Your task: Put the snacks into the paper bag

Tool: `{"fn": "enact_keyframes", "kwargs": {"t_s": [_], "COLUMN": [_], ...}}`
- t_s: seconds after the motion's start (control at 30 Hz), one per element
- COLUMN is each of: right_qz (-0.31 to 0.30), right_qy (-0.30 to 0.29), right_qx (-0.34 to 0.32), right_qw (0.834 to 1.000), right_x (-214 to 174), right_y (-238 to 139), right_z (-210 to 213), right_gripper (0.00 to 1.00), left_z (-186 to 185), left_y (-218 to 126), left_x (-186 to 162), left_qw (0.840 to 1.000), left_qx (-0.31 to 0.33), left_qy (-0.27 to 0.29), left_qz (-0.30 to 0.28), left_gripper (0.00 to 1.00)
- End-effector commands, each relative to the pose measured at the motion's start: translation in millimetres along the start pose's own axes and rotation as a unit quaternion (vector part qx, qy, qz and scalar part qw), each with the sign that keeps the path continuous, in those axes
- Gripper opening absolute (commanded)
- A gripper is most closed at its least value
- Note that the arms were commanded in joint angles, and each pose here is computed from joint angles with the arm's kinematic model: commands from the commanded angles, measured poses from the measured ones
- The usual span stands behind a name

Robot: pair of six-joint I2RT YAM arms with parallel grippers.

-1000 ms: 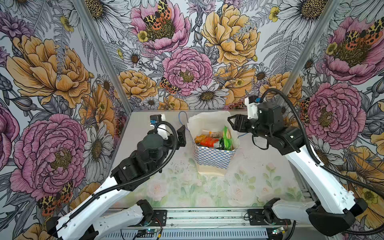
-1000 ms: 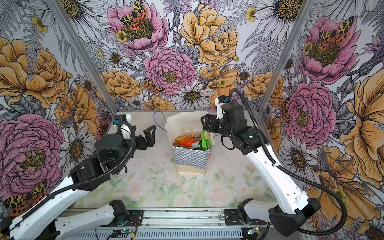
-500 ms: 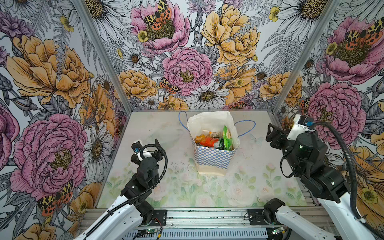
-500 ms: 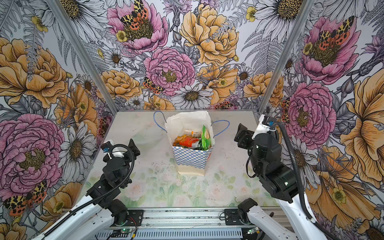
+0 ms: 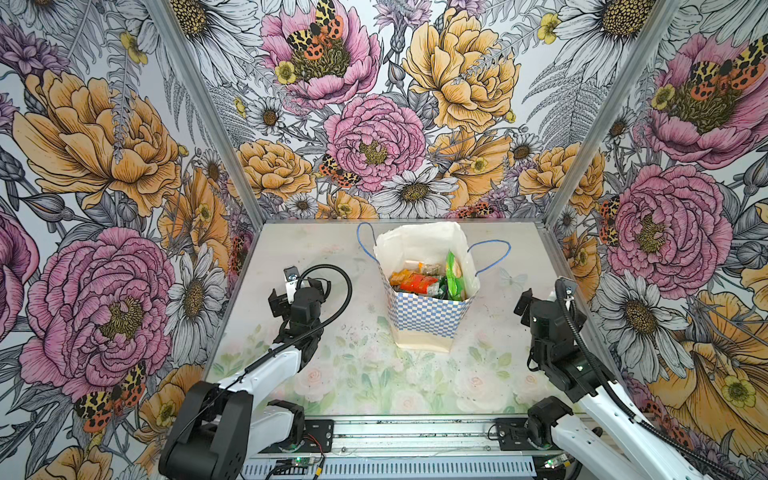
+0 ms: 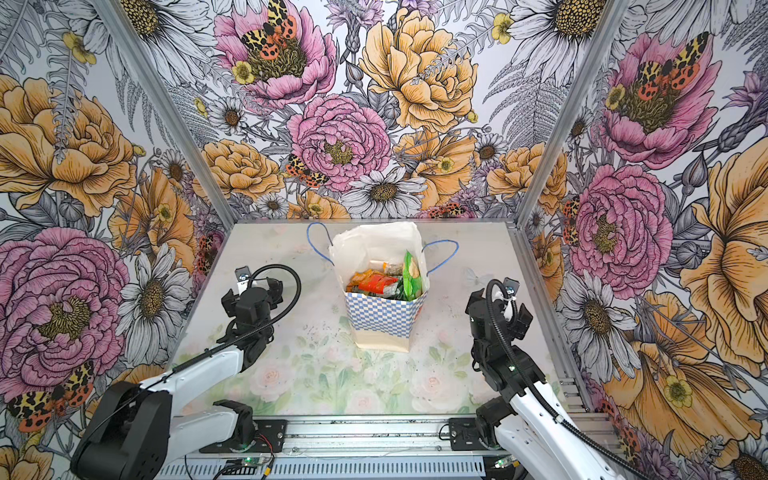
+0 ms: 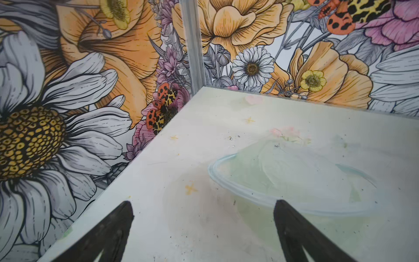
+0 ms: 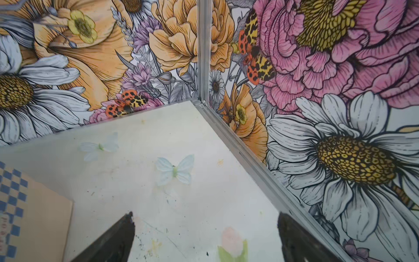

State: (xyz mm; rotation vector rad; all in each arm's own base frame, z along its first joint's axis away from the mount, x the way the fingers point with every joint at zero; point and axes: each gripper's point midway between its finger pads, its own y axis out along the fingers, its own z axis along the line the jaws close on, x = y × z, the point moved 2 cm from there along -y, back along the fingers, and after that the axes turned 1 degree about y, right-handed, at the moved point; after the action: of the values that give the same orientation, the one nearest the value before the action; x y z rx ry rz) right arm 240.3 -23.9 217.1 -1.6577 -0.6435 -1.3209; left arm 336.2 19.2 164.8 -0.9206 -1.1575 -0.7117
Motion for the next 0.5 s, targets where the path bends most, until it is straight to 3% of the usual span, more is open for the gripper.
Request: {"fn": "enact_keyframes", "kwargs": {"t_s": [0.0,0.1,0.27,0.4,0.47], "right_qz": [-0.044,-0.037,-0.05,-0.043,-0.043], "right_qy": [0.016,-0.004,-0.004,-0.032,-0.051], "right_qx": [-0.026,-0.038,-0.026,-0.029,-0.012], "right_qw": [0.999,0.999,0.998,0.998,0.998], "right_x": [7,-12,-31,-40,-37], "right_y": [12,29,56,84,94], "right_z": [-2,0,14,29,43], "right_gripper": [1.0,1.0,1.0,1.0,1.0], "left_z": [-8,-9,-17,-28,-19], "left_y": [17,27,42,23,33], "left_x": [1,3,1,-4,-12], "left_qw": [0.998,0.997,0.992,0.978,0.981], "left_qx": [-0.041,-0.066,-0.125,-0.194,-0.157], "left_qy": [0.018,0.022,0.008,-0.018,-0.043], "left_qz": [-0.037,-0.044,-0.007,-0.07,-0.103], "left_gripper": [0.99,0.99,0.99,0.99,0.99]}}
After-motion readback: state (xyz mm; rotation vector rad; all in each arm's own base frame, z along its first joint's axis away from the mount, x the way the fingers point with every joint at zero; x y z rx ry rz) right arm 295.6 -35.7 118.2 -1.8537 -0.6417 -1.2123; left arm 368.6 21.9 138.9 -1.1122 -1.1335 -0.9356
